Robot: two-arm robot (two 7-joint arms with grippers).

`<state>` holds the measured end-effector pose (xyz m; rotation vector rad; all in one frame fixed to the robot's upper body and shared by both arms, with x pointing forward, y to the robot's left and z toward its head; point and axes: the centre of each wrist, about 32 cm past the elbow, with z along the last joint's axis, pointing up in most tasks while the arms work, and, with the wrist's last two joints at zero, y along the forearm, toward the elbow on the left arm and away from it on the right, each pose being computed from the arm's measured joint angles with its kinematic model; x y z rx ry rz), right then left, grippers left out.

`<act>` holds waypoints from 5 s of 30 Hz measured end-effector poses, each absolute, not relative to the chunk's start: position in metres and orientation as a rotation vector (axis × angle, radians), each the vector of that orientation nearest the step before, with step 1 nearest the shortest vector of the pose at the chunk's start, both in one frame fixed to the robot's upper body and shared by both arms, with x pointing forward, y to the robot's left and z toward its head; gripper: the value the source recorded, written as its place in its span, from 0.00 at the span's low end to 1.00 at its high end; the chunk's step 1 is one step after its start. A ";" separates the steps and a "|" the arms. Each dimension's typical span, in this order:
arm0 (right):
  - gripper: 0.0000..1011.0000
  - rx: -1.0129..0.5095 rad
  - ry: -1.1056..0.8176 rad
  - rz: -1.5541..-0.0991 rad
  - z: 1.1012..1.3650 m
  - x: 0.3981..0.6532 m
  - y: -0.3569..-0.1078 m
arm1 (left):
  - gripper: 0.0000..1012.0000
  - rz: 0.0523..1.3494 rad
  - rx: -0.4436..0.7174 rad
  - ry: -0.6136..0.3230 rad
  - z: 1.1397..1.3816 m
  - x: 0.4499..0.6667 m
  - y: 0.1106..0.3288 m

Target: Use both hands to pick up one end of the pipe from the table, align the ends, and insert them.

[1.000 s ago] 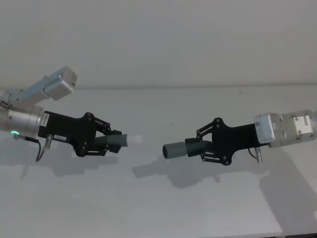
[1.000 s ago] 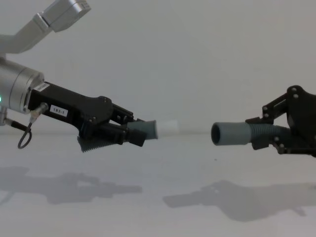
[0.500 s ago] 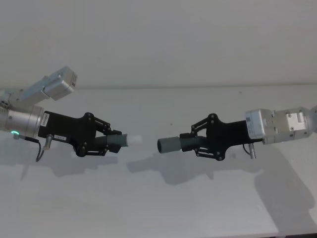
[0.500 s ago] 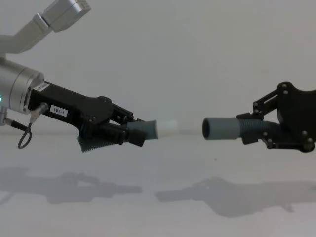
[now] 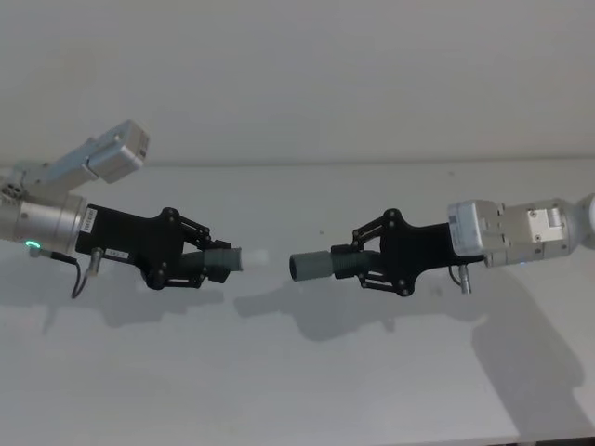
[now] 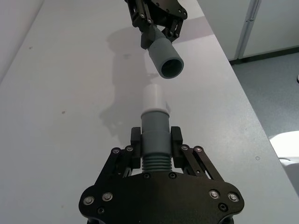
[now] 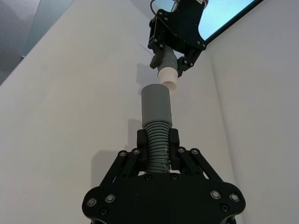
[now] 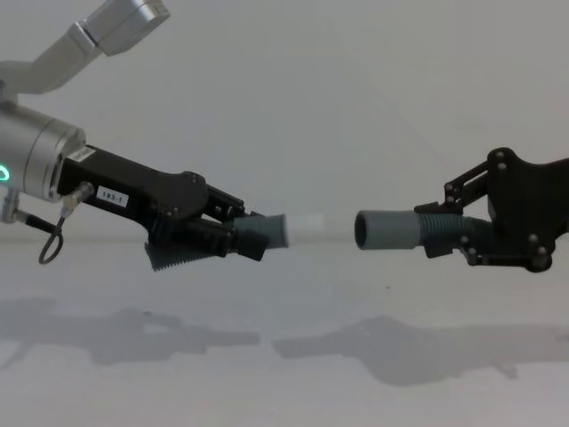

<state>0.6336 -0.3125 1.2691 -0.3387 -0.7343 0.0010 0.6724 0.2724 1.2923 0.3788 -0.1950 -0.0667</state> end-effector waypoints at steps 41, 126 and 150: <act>0.23 -0.381 -0.714 -0.016 1.269 0.642 -0.314 | 0.33 -0.081 0.395 -0.181 1.296 0.680 0.262; 0.23 -0.364 -0.710 -0.029 1.265 0.654 -0.301 | 0.33 -0.082 0.395 -0.181 1.296 0.680 0.262; 0.23 -0.361 -0.712 -0.032 1.265 0.654 -0.301 | 0.33 -0.067 0.399 -0.166 1.293 0.682 0.261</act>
